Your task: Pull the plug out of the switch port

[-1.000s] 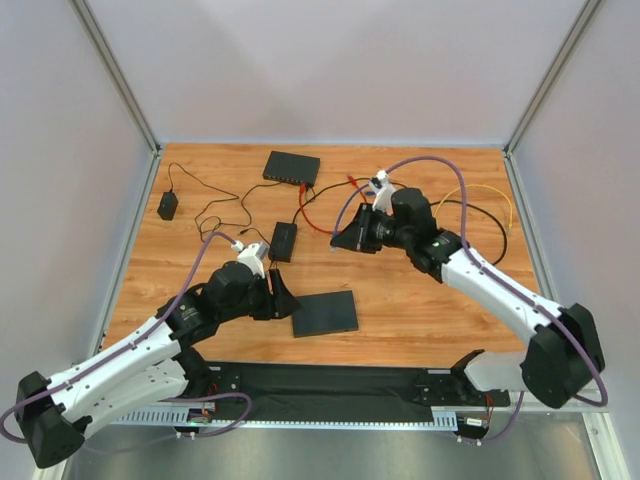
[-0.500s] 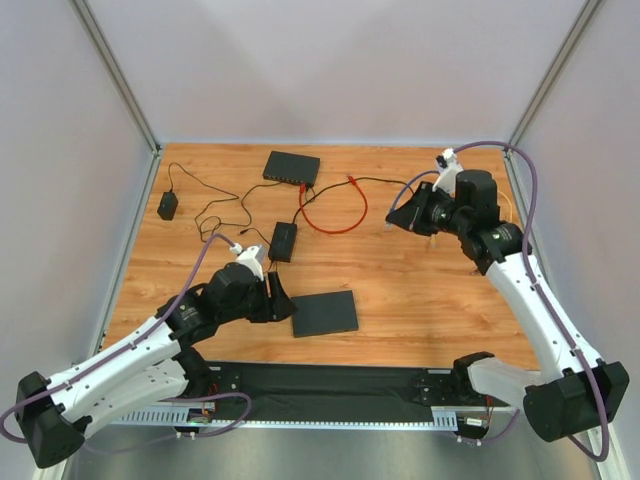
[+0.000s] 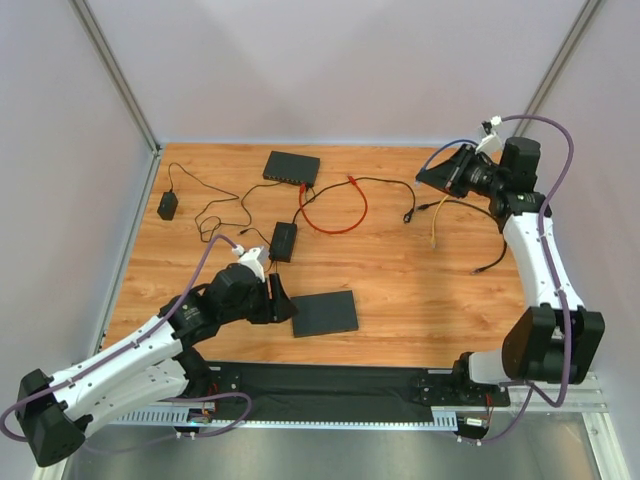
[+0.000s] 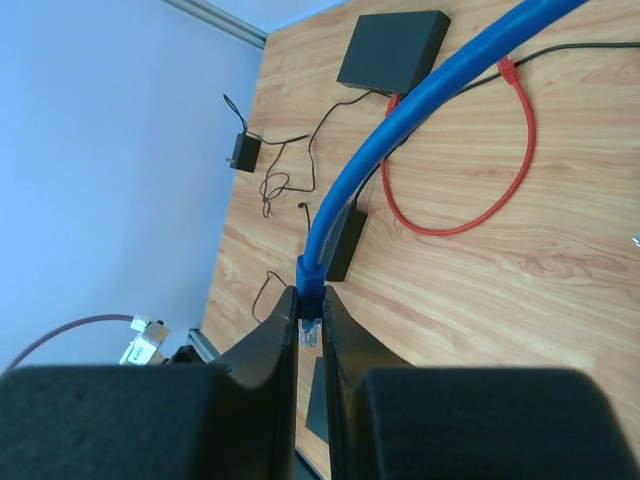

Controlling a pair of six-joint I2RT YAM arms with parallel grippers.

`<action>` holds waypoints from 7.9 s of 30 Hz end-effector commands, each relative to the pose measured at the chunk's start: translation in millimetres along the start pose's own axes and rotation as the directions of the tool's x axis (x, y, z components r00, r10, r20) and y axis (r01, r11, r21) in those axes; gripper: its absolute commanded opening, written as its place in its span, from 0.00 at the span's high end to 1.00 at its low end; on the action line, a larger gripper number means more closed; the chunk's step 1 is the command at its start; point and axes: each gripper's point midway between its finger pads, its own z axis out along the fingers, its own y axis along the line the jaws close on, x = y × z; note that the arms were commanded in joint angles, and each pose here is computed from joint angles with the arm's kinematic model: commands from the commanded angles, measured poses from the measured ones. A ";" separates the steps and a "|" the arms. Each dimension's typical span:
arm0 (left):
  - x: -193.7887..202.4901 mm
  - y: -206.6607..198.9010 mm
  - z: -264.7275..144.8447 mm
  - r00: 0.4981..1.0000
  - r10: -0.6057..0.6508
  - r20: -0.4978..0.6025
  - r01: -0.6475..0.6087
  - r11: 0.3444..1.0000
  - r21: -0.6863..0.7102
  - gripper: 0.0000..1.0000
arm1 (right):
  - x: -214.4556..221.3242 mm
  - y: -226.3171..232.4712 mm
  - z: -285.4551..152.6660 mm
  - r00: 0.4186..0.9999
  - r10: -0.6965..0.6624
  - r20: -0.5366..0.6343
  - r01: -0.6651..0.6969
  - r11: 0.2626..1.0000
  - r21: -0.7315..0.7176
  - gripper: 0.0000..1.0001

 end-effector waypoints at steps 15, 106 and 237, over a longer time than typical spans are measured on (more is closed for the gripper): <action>5.2 -5.9 7.2 1.000 0.009 -0.012 -0.008 0.999 0.054 0.39 | 32.1 -101.1 -41.4 0.971 0.237 0.015 -0.237 0.969 0.072 1.00; 60.8 25.1 65.0 0.953 0.008 -0.303 -0.044 0.993 -0.113 0.71 | 344.1 -101.6 32.8 0.751 -0.012 -0.660 0.377 0.829 0.414 0.95; 61.7 -76.4 122.5 0.856 0.285 -0.431 -0.228 0.957 0.180 0.51 | 321.5 -126.2 -9.4 0.894 0.173 -0.414 0.114 0.805 0.582 0.52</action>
